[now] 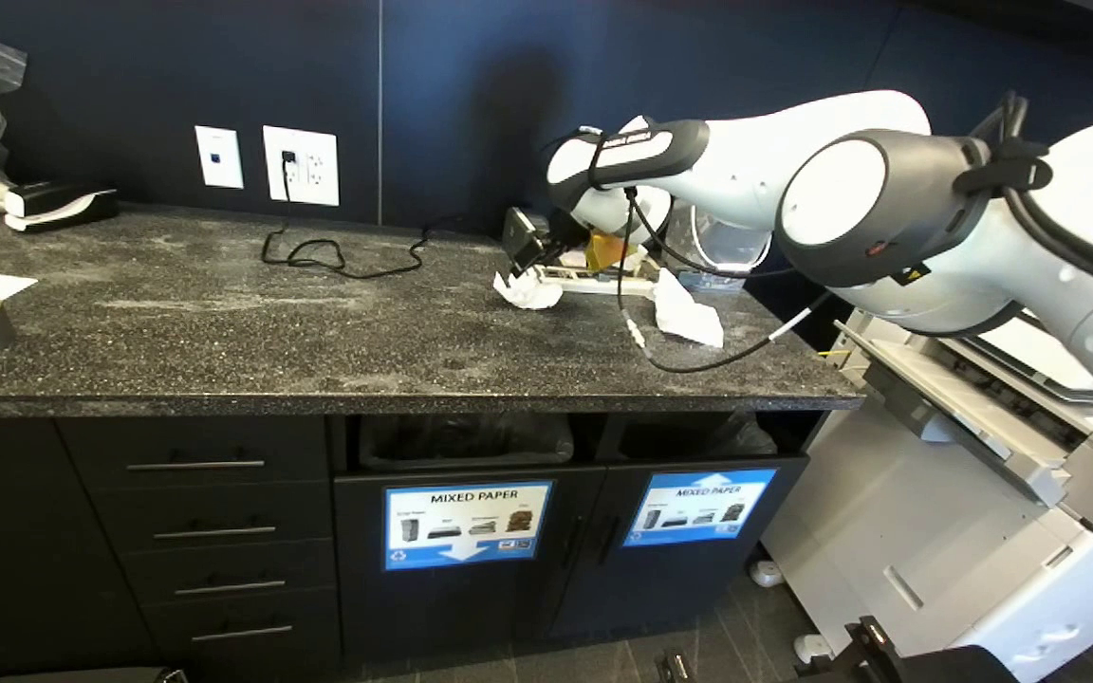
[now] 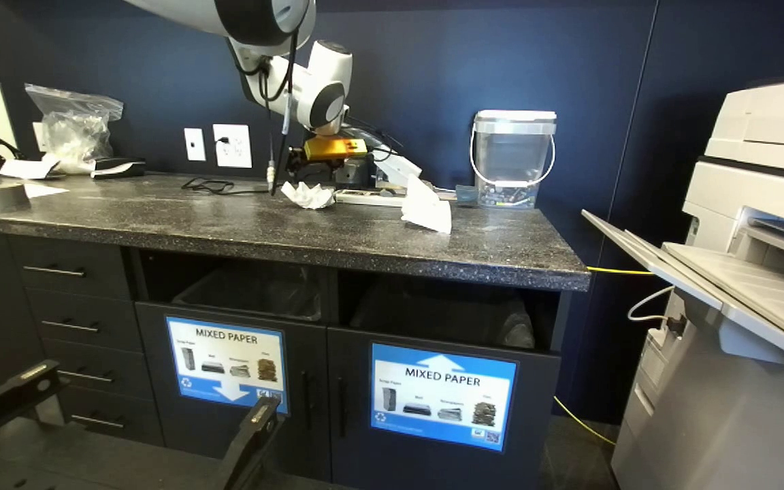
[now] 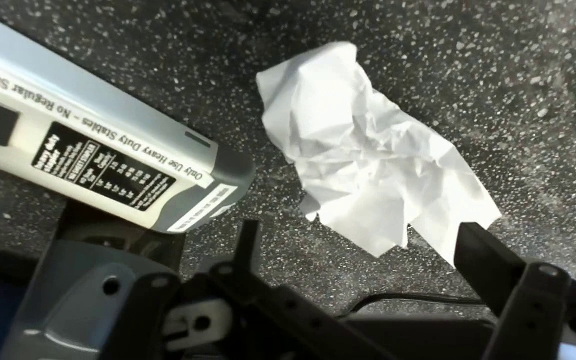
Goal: Pick up the papers from the counter and throw them in the bin
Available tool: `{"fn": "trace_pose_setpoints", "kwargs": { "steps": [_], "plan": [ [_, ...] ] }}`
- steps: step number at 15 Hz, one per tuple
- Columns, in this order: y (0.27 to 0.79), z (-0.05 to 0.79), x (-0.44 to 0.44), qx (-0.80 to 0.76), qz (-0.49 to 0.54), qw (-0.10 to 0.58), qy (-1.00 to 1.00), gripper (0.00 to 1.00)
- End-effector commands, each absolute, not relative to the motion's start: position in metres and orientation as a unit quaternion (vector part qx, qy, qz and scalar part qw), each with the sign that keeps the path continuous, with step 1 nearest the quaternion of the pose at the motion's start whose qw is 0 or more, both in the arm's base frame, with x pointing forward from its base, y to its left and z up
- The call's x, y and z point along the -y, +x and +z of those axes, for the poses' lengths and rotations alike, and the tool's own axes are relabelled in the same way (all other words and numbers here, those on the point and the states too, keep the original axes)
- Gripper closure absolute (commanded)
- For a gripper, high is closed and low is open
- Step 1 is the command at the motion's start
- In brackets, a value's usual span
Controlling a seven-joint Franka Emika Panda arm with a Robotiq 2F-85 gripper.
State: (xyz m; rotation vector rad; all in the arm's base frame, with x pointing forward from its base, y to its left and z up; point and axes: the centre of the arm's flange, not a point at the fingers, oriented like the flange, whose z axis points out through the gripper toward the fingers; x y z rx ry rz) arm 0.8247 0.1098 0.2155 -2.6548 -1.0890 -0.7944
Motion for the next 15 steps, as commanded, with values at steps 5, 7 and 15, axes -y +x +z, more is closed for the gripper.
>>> {"fn": "trace_pose_setpoints", "kwargs": {
  "steps": [5, 7, 15],
  "plan": [
    [0.859, 0.213, -0.111, 0.462, -0.271, 0.055, -0.842, 0.0],
    [0.86, 0.205, -0.117, 0.483, -0.269, 0.041, -0.833, 0.0],
    [0.866, 0.187, -0.122, 0.535, -0.251, -0.018, -0.807, 0.0]
  ]
}}
